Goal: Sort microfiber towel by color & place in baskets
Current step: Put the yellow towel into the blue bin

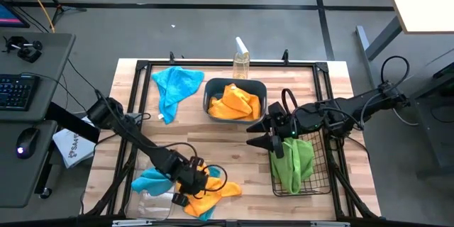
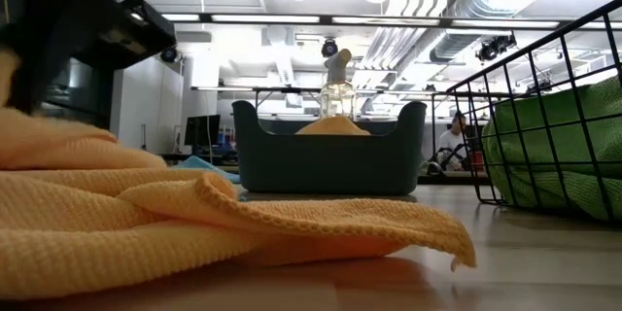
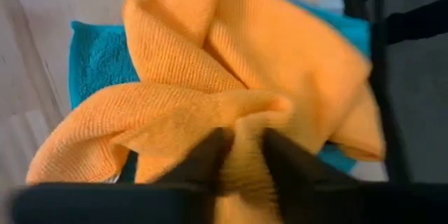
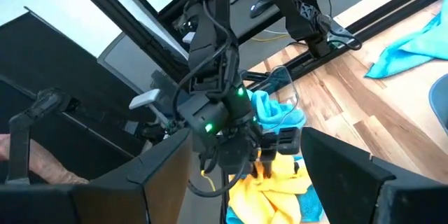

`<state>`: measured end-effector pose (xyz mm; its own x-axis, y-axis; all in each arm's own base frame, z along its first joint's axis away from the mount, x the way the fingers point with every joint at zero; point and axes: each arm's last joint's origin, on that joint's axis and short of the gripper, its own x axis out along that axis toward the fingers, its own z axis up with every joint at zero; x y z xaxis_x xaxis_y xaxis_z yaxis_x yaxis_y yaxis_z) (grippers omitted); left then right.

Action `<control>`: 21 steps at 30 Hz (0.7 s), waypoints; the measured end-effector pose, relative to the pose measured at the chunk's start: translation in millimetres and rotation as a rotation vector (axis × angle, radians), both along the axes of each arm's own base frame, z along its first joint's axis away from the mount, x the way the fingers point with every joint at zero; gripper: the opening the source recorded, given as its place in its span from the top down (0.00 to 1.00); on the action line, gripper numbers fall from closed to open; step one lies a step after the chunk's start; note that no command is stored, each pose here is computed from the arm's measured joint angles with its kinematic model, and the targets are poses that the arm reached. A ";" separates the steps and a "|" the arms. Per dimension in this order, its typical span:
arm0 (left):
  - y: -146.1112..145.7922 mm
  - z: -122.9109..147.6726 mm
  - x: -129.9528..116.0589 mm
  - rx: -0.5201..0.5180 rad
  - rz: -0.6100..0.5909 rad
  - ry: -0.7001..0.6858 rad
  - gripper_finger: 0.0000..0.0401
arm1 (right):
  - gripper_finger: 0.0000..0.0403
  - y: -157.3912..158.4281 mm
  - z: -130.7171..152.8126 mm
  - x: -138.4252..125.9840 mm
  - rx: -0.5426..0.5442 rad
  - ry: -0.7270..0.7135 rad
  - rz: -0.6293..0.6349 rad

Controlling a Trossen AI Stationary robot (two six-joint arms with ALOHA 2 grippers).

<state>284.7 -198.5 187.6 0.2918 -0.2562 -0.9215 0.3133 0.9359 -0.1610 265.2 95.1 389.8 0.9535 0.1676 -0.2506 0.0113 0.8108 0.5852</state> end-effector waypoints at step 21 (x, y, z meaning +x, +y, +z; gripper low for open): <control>194.0 265.3 37.3 0.536 0.399 -0.799 1.00 | 0.35 -15.2 54.4 -41.6 -0.081 -0.363 0.038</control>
